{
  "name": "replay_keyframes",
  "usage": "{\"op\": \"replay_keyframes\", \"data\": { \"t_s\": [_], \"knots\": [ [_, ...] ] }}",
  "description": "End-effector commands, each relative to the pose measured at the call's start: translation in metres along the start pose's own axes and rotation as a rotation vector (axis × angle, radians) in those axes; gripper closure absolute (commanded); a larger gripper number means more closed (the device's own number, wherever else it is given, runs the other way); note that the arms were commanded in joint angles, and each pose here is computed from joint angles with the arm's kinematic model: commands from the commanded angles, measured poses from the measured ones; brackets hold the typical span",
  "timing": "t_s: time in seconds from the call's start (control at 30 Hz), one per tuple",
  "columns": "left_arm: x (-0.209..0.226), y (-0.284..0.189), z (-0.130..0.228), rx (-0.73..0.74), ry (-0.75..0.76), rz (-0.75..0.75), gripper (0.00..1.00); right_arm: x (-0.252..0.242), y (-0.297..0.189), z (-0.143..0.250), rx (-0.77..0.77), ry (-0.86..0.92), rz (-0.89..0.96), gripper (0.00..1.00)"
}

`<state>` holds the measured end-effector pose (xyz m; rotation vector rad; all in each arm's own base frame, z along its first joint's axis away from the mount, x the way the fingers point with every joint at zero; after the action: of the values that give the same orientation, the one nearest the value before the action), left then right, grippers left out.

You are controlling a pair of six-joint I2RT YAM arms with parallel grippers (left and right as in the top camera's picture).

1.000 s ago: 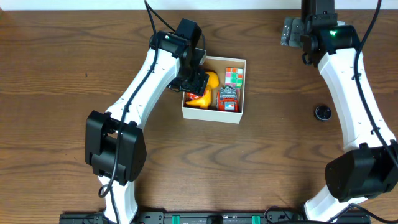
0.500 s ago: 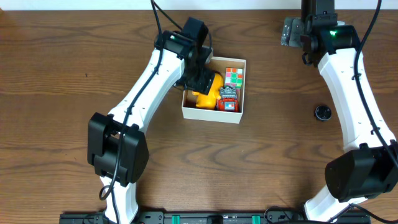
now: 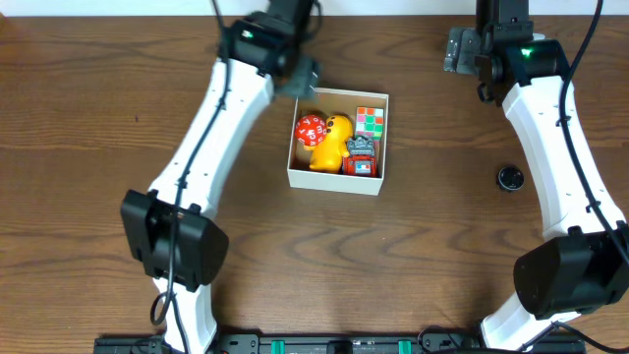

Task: Pack container
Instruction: 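Release the red ball into the box's left side and raise left gripper, then move right gripper down over the black round object right of the box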

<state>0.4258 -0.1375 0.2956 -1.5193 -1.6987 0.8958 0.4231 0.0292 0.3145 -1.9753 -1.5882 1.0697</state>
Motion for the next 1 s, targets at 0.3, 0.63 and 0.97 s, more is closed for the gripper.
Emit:
{"op": "replay_keyframes", "data": {
  "t_s": [0.3,0.63,0.97],
  "knots": [
    [0.159,0.014,-0.041,-0.132,-0.38,-0.338,0.08,0.0,0.0,0.0,0.0,0.013,0.01,0.01],
    [0.217,0.016,-0.03,-0.062,-0.469,-0.427,0.01,-0.001,0.0,0.011,0.073,-0.021,0.008,0.01],
    [0.231,0.015,-0.026,-0.042,-0.491,-0.449,0.02,-0.027,0.042,0.076,0.421,-0.033,-0.002,0.01]
  ]
}}
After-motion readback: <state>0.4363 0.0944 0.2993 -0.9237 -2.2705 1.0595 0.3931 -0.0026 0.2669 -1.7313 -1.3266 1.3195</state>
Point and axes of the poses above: each gripper's point midway between its finger pads, its own y axis out along the fingers, its own x axis along the line the jaws close on, z = x × y, the point moved 10 cm from there along -y, back along the fingers, and after that the axes turned 15 degrees about -y, right-handed, at the moved point
